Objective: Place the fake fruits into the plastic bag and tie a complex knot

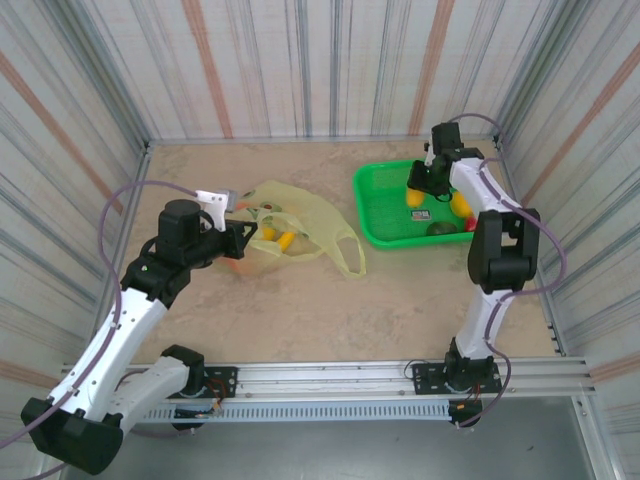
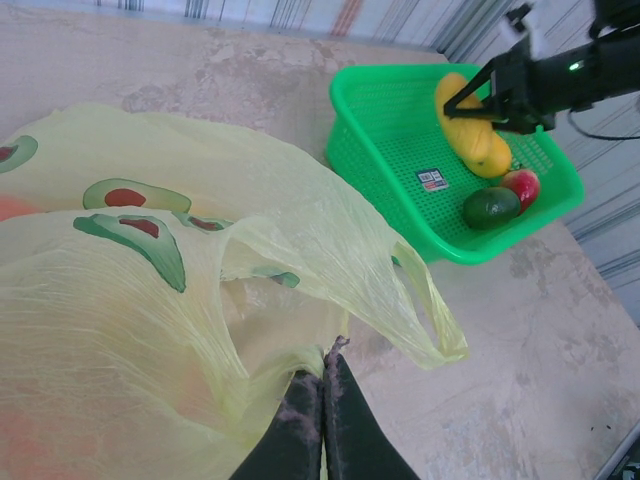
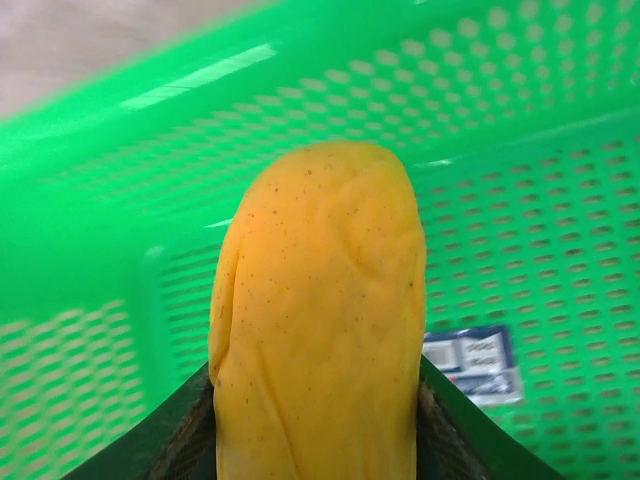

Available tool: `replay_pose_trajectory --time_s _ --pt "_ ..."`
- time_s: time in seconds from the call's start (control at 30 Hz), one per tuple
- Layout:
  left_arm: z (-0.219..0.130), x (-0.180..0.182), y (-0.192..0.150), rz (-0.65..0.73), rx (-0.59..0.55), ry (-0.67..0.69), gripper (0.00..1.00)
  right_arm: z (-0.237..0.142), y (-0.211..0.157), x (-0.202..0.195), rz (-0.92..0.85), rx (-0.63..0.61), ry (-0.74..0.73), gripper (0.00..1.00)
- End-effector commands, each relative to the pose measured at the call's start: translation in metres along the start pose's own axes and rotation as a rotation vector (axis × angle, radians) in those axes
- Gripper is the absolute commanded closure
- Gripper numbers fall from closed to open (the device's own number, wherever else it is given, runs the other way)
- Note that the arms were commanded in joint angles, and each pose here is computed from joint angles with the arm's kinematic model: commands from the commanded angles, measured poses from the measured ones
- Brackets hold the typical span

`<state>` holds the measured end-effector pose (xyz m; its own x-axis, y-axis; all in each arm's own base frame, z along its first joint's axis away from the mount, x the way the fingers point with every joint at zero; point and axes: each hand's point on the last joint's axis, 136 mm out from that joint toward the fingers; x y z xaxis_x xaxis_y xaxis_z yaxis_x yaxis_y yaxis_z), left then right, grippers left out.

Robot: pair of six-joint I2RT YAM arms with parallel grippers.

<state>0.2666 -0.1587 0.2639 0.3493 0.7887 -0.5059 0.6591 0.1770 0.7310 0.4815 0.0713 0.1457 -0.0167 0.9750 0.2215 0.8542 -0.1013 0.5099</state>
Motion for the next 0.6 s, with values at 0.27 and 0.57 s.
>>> replay_pose_trajectory --time_s 0.27,0.57 --pt "-0.006 -0.002 0.002 0.014 -0.026 -0.015 1.00 -0.113 -0.059 0.217 -0.360 -0.129 0.611 0.54" --pt "-0.009 -0.003 0.004 0.019 -0.038 -0.014 1.00 -0.100 -0.116 0.295 -0.677 -0.245 0.696 0.50"
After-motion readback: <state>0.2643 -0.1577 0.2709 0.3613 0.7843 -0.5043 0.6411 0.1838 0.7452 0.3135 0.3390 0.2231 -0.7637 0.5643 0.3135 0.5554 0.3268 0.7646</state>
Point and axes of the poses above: each hand's point on the last joint's axis, 136 mm out from that joint toward the fingers, its own z axis out along the fingers, its own x axis along the line the jaws close on, y = z × x, and after that the axes turned 7 degrees about -z, right-handed
